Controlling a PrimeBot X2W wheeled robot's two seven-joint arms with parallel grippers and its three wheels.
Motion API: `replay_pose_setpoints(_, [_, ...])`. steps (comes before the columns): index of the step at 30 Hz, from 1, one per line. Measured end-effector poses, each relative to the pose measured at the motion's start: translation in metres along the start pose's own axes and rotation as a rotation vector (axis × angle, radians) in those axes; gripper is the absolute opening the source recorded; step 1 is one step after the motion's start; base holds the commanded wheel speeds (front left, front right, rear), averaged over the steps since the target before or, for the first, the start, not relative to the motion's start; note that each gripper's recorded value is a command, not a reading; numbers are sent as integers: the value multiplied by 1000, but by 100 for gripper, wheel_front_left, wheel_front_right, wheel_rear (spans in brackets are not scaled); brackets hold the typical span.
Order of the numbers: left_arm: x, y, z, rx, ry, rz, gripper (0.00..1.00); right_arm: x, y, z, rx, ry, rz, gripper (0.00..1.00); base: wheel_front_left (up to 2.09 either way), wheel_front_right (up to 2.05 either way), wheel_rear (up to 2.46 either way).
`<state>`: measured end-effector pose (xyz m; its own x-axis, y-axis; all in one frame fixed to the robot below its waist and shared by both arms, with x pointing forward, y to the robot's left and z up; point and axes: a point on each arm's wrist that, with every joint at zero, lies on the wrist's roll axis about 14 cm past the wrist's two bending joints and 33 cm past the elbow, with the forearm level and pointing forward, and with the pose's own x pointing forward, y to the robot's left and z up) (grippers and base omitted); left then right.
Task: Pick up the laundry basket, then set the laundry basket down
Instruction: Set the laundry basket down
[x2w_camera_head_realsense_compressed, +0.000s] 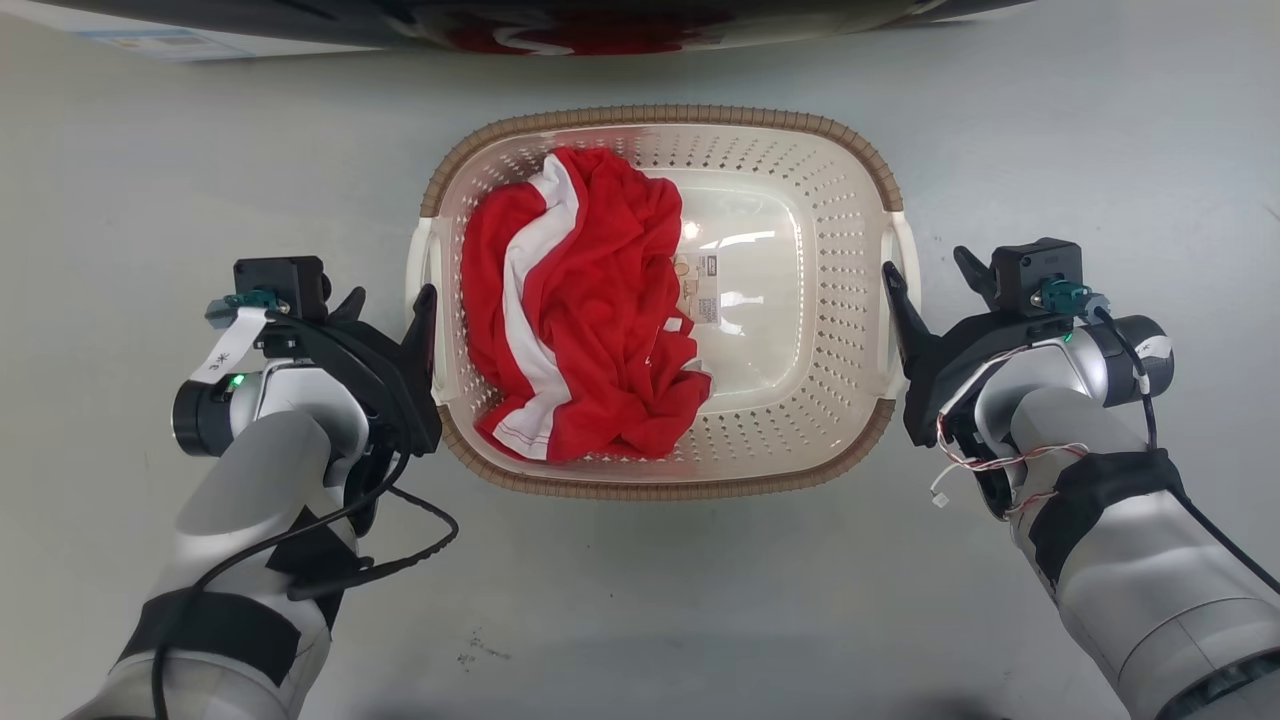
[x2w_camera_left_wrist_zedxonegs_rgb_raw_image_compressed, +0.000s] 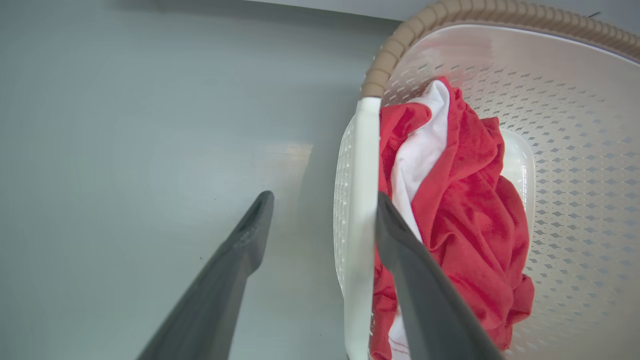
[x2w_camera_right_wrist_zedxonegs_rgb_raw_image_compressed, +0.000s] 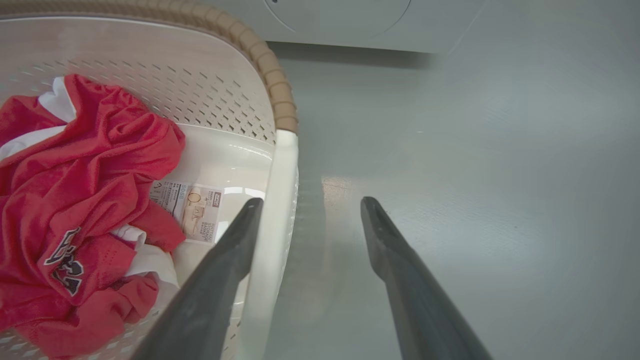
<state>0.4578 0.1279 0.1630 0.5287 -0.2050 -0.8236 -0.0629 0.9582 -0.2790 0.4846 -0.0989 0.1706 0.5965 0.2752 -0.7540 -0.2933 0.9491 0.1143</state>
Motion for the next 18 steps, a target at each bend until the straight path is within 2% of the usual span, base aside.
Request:
replay_pose_setpoints(10, [-21, -5, 8, 39, -54, -10, 100, -21, 4, 15, 9, -49, 10, 100, 0, 0, 0])
replay_pose_setpoints(18, [-48, -17, 27, 68, -159, -33, 100, -49, 10, 34, 18, -115, 14, 100, 0, 0, 0])
